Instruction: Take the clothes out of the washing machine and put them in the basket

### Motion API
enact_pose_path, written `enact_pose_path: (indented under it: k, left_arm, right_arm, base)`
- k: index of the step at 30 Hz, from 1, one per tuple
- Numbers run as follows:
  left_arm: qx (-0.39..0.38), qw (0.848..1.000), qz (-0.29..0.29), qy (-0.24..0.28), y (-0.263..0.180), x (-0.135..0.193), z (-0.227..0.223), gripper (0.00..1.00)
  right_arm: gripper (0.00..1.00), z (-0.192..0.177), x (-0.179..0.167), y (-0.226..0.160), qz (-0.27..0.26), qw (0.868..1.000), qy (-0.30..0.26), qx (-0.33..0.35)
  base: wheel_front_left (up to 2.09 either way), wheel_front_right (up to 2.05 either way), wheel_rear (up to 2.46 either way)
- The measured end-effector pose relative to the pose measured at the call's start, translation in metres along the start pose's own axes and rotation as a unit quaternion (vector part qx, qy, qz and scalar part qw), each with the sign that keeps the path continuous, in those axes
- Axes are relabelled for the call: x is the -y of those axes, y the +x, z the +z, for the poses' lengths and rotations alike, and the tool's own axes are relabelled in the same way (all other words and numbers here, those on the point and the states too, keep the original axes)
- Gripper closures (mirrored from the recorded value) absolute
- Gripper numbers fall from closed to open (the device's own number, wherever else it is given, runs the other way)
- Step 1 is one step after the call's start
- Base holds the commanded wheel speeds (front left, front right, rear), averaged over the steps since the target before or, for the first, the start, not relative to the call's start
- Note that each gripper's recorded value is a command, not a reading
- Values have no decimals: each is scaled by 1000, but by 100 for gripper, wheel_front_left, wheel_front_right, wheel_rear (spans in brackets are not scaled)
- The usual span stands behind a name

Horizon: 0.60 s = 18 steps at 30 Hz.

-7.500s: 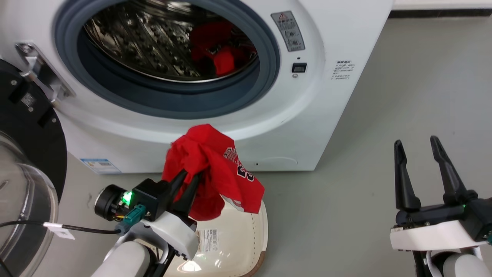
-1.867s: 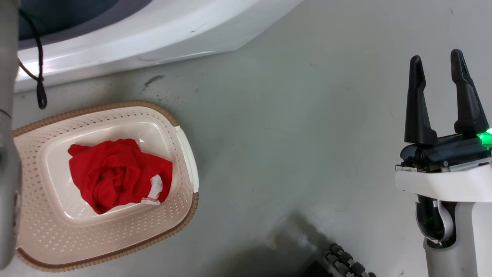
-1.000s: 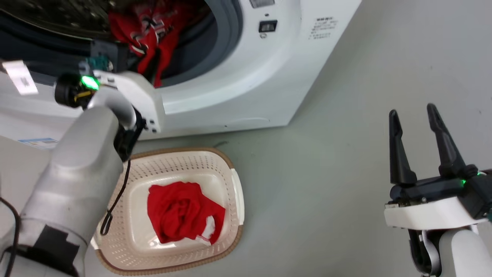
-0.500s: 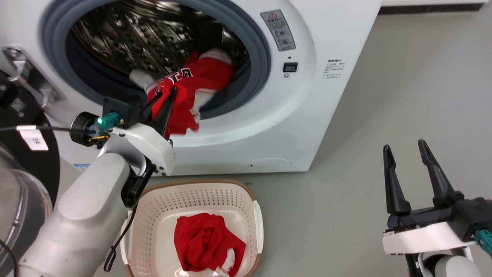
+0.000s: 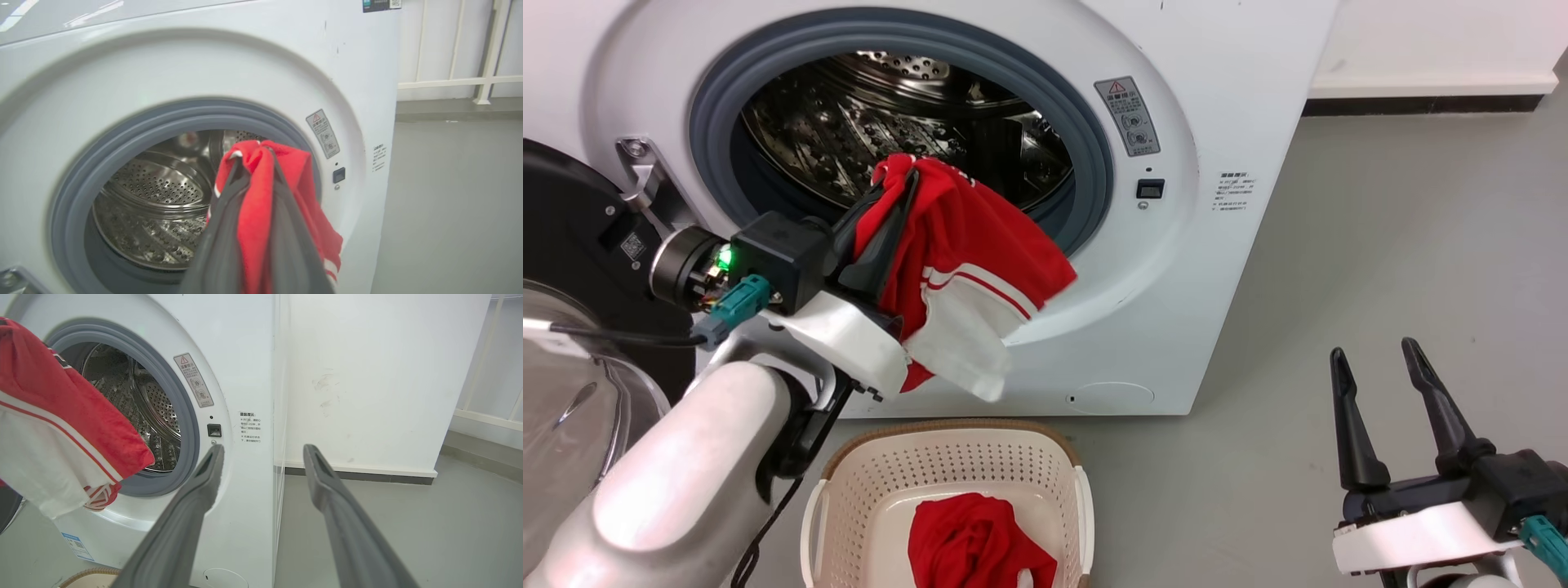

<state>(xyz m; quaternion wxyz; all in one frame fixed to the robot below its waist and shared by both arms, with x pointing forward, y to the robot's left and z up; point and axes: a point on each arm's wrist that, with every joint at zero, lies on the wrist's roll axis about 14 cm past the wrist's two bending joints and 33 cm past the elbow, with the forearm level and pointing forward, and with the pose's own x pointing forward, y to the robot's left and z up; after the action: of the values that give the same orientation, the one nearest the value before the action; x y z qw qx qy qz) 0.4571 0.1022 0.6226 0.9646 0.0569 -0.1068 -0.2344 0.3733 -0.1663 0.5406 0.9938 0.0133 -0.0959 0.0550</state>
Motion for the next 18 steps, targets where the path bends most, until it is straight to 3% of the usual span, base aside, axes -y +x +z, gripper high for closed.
enact_pose_path:
  k: [10, 18]
  left_arm:
    - [22, 1000, -5, 9, -23, 14, 32, 100]
    - [-33, 999, -10, -23, -41, 26, -3, 100]
  right_arm:
    - [0, 2, -1, -6, 1, 1000, 2, 0]
    - [0, -5, 0, -5, -2, 1000, 3, -10]
  base:
    - [0, 0, 0]
    - [0, 0, 0]
